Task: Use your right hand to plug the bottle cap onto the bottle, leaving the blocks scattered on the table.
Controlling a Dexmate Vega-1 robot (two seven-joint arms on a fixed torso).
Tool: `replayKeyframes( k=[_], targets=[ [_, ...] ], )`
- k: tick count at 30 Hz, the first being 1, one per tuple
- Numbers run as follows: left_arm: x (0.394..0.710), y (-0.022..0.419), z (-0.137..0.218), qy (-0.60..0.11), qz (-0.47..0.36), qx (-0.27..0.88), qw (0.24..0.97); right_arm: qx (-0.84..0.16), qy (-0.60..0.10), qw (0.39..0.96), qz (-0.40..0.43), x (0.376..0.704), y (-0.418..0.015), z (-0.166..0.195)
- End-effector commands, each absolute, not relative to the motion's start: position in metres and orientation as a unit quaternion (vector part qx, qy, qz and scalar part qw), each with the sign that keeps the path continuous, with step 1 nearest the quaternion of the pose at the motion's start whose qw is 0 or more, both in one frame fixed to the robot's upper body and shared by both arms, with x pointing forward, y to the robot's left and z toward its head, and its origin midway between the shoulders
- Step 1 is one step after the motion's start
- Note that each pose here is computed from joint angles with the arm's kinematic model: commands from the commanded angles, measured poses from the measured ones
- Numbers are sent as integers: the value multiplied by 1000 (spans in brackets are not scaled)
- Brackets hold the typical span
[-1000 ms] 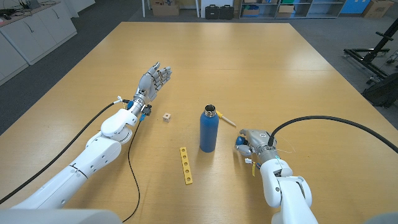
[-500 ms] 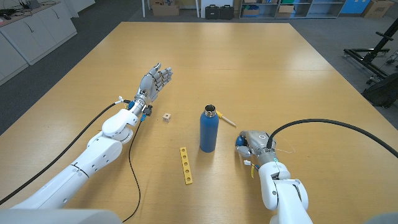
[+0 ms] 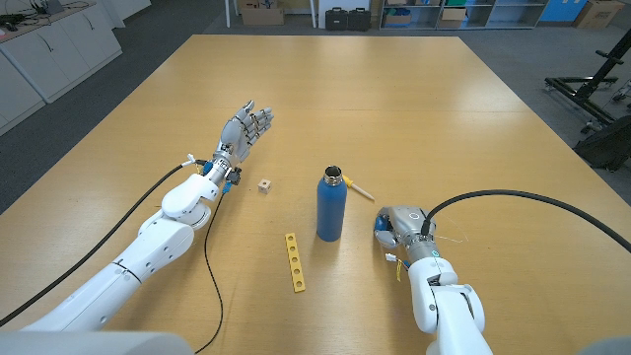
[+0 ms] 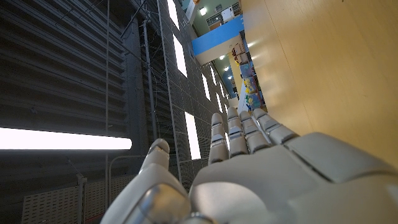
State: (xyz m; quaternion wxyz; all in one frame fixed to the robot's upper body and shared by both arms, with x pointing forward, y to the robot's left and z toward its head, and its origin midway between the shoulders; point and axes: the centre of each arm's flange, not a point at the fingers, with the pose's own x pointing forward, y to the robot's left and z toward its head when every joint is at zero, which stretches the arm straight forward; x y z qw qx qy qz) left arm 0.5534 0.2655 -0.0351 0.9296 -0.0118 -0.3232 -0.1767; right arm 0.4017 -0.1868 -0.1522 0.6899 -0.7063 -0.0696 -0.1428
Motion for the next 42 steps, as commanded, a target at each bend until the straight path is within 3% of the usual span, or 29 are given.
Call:
replayKeyframes(
  k=[1, 17, 29, 42],
  targets=[
    [553, 267, -37, -323, -178, -15, 929, -692, -105, 695, -161, 395, -192, -143],
    [552, 266, -33, -323, -178, -9, 929, -618, -194, 732, -211, 381, -207, -130],
    [547, 270, -31, -328, -175, -6, 929, -469, -253, 826, -184, 377, -230, -107],
    [544, 274, -29, -336, -170, -6, 926, -359, -306, 872, -127, 386, -247, -64]
  ],
)
